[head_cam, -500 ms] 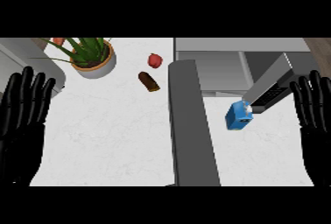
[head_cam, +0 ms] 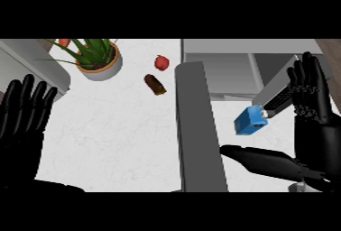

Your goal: Pick up the milk, place it into the microwave and close the microwave

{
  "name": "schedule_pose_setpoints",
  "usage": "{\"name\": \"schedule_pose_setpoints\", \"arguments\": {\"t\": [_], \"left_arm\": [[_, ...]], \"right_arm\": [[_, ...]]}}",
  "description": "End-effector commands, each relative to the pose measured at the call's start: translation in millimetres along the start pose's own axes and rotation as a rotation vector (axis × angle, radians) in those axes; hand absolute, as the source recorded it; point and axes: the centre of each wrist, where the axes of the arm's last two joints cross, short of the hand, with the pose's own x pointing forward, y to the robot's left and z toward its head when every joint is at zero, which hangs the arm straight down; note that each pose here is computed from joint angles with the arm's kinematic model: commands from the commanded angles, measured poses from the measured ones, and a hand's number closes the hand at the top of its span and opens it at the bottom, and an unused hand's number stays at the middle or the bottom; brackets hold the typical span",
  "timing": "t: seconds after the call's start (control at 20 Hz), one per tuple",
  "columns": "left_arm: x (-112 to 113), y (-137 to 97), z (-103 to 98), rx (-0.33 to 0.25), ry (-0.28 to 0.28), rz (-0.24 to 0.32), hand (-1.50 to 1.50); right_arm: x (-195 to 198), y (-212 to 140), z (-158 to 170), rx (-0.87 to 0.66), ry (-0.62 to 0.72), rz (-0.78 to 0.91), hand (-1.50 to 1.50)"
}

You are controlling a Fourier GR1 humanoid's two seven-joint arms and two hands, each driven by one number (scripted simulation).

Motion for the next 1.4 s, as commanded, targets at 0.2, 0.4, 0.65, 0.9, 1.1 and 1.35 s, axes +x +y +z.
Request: {"name": "schedule_pose_setpoints", "arguments": {"t": [0.2,0.4,0.65,0.9,1.1,1.35], "left_arm": [[28,24,51,0.008,0.040,0.086,-1.50],[44,27,69,-0.005,0.035,0.077,-1.50],[51,29,93,0.016,0.022,0.062,-1.50],[58,40,95,0.020,0.022,0.079,-1.50],[68,44,105,-0.002,0.010,0.077,-1.50],[63,50,119,-0.004,0.034,0.084,-1.50]], "right_arm": [[11,36,-2,-0.059,0.051,0.035,-1.50],[-6,32,6,-0.087,0.104,0.074,-1.50],[-17,31,22,-0.092,0.119,0.119,-1.50],[-47,13,8,-0.159,0.180,0.142,-1.50],[-94,16,13,-0.206,0.231,0.183,-1.50],[-133,-3,42,-0.240,0.300,0.220,-1.50]]}}
